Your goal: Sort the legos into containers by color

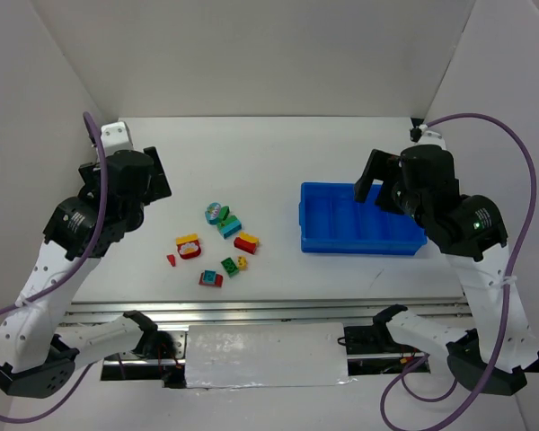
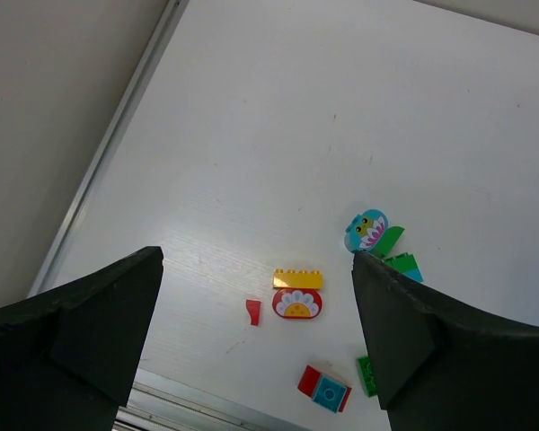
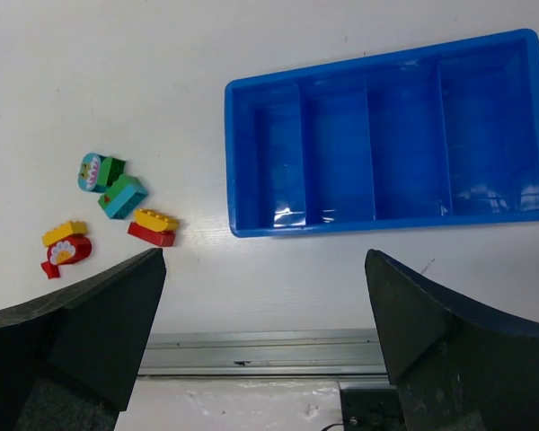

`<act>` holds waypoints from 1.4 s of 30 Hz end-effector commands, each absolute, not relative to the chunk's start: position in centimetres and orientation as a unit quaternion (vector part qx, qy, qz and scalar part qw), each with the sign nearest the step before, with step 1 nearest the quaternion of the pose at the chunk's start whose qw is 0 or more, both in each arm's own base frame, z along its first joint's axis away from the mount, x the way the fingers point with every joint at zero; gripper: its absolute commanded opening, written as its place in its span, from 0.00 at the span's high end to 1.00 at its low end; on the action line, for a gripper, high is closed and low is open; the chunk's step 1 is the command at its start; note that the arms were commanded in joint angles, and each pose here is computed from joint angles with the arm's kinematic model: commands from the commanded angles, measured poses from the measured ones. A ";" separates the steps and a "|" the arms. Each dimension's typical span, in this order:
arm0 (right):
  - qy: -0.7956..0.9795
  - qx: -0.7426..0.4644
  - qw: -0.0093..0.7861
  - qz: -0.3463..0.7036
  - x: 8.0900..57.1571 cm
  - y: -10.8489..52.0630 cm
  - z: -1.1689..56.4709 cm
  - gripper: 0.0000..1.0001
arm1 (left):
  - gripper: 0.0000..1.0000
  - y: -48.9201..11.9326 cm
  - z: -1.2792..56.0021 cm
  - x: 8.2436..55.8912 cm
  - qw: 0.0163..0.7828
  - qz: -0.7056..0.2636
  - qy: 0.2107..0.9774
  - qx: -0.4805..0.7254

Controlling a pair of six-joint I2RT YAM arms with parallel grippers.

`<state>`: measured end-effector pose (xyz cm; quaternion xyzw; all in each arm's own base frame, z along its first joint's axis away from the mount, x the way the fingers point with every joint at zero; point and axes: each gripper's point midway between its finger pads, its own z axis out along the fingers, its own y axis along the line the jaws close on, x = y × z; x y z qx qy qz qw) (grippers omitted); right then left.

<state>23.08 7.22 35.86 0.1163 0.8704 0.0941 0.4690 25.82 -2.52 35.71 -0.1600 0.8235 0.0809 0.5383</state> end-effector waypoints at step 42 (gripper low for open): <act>0.911 -0.351 0.185 0.114 30.2 36.2 6.8 0.22 | 0.01 -7.1 29.8 23.6 0.442 -0.040 0.883 -0.153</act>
